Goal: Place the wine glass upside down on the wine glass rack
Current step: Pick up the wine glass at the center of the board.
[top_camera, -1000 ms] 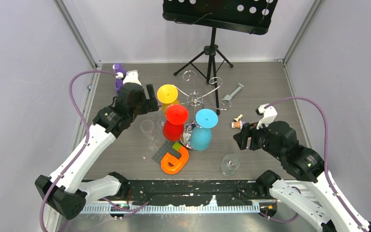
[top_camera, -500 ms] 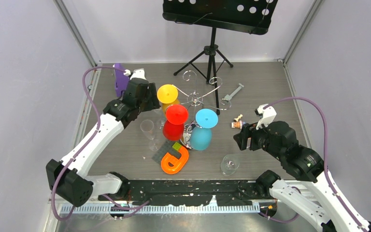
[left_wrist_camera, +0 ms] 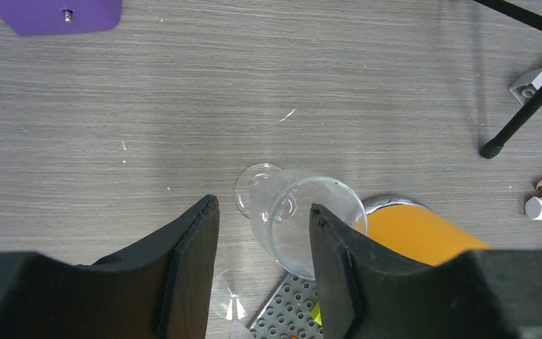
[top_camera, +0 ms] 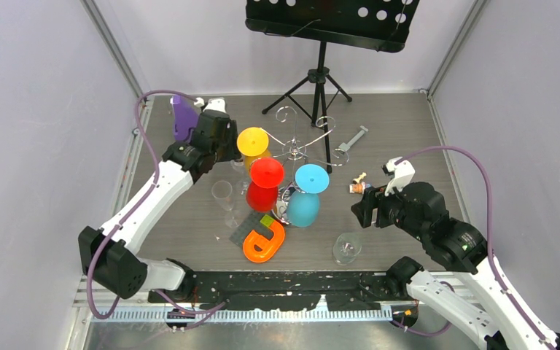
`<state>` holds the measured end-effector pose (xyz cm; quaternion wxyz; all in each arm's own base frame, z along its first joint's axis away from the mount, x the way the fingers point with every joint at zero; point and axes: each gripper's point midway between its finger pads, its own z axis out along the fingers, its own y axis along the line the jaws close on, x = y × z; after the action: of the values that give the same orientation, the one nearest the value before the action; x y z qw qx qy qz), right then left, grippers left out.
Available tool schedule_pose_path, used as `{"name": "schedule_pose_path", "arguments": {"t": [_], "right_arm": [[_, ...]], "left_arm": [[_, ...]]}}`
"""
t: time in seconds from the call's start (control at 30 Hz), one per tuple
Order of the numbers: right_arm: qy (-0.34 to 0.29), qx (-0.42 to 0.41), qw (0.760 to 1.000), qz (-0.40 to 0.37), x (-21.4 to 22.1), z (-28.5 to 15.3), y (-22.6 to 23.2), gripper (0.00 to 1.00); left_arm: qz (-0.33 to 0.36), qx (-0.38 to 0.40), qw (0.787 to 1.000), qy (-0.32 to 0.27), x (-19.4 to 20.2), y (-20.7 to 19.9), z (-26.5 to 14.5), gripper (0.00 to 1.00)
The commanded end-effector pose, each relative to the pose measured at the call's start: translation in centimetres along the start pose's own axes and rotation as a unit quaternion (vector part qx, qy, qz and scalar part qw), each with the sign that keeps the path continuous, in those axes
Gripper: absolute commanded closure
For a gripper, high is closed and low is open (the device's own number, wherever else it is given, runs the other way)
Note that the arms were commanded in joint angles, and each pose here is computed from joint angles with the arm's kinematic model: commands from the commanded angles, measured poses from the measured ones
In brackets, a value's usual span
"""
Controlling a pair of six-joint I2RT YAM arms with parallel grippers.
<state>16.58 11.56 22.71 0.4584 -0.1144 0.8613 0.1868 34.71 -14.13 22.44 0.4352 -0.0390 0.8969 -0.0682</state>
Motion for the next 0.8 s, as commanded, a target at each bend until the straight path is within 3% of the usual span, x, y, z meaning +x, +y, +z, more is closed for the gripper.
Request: {"name": "schedule_pose_path", "arguments": {"t": [0.0, 0.23, 0.47, 0.7, 0.77], "right_arm": [[-0.002, -0.008, 1.000, -0.006, -0.4, 0.1, 0.3, 0.28], [0.001, -0.011, 1.000, -0.011, -0.5, 0.0, 0.5, 0.28], [0.000, -0.009, 1.000, -0.013, -0.5, -0.2, 0.3, 0.28], [0.001, -0.014, 1.000, -0.008, -0.6, -0.1, 0.6, 0.28], [0.000, -0.017, 1.000, -0.007, -0.7, -0.1, 0.7, 0.28]], "left_arm": [[0.008, 0.002, 1.000, -0.013, -1.5, -0.2, -0.2, 0.52], [0.026, -0.013, 1.000, 0.010, -1.0, 0.0, 1.2, 0.61], [0.036, -0.015, 0.999, 0.023, -0.7, -0.2, 1.8, 0.85], [0.045, -0.030, 0.998, 0.014, -1.1, 0.8, 0.9, 1.00], [0.046, -0.035, 0.998, 0.005, -1.6, 1.1, 0.3, 1.00]]}}
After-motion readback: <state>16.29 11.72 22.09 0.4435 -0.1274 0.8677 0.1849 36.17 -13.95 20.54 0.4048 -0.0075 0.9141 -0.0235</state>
